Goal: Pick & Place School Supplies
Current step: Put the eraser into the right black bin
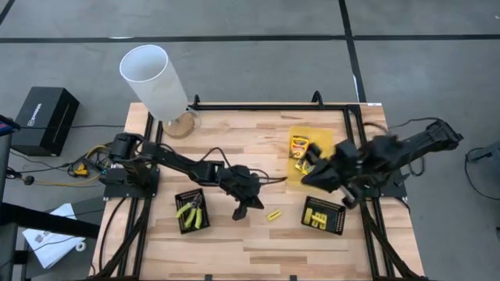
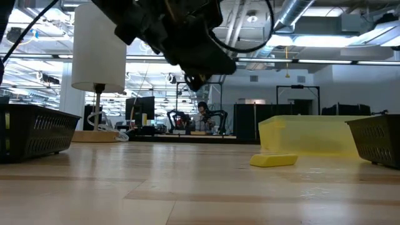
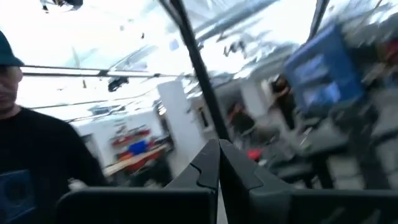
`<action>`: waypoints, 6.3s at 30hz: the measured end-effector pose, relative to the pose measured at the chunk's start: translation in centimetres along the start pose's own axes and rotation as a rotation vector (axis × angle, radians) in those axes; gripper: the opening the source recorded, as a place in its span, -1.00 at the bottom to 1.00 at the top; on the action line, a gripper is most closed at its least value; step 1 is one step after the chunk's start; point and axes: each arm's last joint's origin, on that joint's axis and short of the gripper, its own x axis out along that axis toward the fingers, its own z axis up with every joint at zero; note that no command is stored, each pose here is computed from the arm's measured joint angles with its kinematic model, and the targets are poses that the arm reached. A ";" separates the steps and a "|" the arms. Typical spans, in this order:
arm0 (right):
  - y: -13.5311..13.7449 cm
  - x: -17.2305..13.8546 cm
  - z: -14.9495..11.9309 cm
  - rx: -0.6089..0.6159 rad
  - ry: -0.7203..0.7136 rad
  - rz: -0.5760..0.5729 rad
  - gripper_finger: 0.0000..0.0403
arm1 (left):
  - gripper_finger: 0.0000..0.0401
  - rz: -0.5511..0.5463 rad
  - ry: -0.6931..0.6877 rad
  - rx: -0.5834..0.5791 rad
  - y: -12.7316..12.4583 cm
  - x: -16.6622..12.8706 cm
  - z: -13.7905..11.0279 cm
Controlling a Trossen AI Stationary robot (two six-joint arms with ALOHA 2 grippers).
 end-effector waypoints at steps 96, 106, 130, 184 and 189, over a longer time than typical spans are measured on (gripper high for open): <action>2.7 0.6 4.2 -0.184 0.080 -0.155 -1.00 | -1.00 -0.060 0.124 -0.023 3.3 10.2 -5.7; 2.7 0.6 4.2 -0.177 0.088 -0.150 -1.00 | -1.00 -0.062 0.132 -0.051 4.1 10.1 -5.8; 2.7 0.6 4.1 -0.178 0.097 -0.149 -1.00 | -1.00 -0.029 0.167 -0.038 5.5 9.2 -5.6; 2.6 0.5 3.9 -0.182 0.121 -0.151 -1.00 | -1.00 -0.188 0.104 -0.002 -0.3 14.0 -3.5; 2.6 0.5 3.8 -0.183 0.128 -0.153 -1.00 | -1.00 -0.180 0.126 -0.005 0.5 13.8 -3.6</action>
